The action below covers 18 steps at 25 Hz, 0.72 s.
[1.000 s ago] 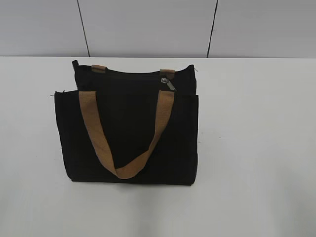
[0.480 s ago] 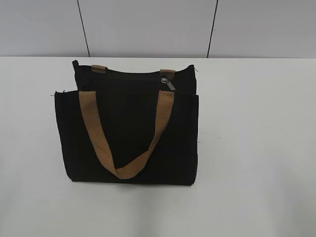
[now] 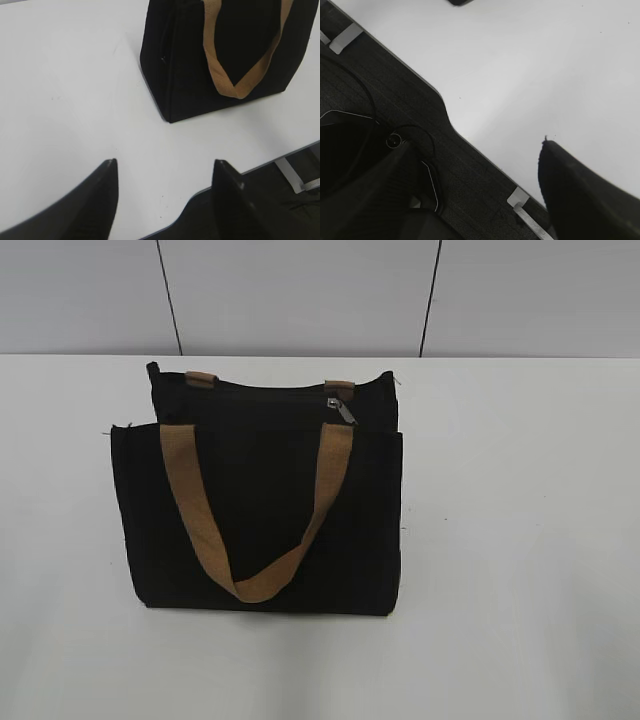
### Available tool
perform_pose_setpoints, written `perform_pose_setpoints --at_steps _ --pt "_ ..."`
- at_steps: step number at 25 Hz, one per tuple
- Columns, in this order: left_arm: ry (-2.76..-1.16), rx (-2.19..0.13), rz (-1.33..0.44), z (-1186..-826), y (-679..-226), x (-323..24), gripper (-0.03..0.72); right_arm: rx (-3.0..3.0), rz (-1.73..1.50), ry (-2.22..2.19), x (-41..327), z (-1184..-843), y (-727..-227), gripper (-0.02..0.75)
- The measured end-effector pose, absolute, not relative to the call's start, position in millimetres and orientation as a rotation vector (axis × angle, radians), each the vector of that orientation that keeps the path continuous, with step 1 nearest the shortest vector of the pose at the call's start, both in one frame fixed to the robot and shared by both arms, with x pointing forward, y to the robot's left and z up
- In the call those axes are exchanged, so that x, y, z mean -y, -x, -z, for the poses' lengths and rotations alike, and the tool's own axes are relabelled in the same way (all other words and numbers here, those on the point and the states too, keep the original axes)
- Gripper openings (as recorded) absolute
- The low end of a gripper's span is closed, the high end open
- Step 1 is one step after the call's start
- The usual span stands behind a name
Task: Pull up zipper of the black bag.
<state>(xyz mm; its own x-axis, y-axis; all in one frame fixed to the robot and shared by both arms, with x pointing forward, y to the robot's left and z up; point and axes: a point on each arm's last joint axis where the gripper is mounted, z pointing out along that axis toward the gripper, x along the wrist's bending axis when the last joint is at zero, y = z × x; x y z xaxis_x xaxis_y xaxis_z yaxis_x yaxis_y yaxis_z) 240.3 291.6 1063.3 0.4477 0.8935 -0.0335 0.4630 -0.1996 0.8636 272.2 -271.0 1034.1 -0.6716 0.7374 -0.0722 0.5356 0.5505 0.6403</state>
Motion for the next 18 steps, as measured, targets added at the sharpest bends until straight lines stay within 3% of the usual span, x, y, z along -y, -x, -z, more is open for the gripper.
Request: perform_pose_setpoints --at_steps 8,18 --pt "-1.814 -1.175 -0.639 -1063.3 -240.4 -291.7 0.44 -2.439 -0.861 -1.058 272.0 -1034.7 -271.1 0.577" --pt "-1.598 -1.384 -0.859 -1063.0 -227.5 -293.4 0.426 -1.944 -0.915 -1.359 289.2 -1041.1 -248.2 0.577"
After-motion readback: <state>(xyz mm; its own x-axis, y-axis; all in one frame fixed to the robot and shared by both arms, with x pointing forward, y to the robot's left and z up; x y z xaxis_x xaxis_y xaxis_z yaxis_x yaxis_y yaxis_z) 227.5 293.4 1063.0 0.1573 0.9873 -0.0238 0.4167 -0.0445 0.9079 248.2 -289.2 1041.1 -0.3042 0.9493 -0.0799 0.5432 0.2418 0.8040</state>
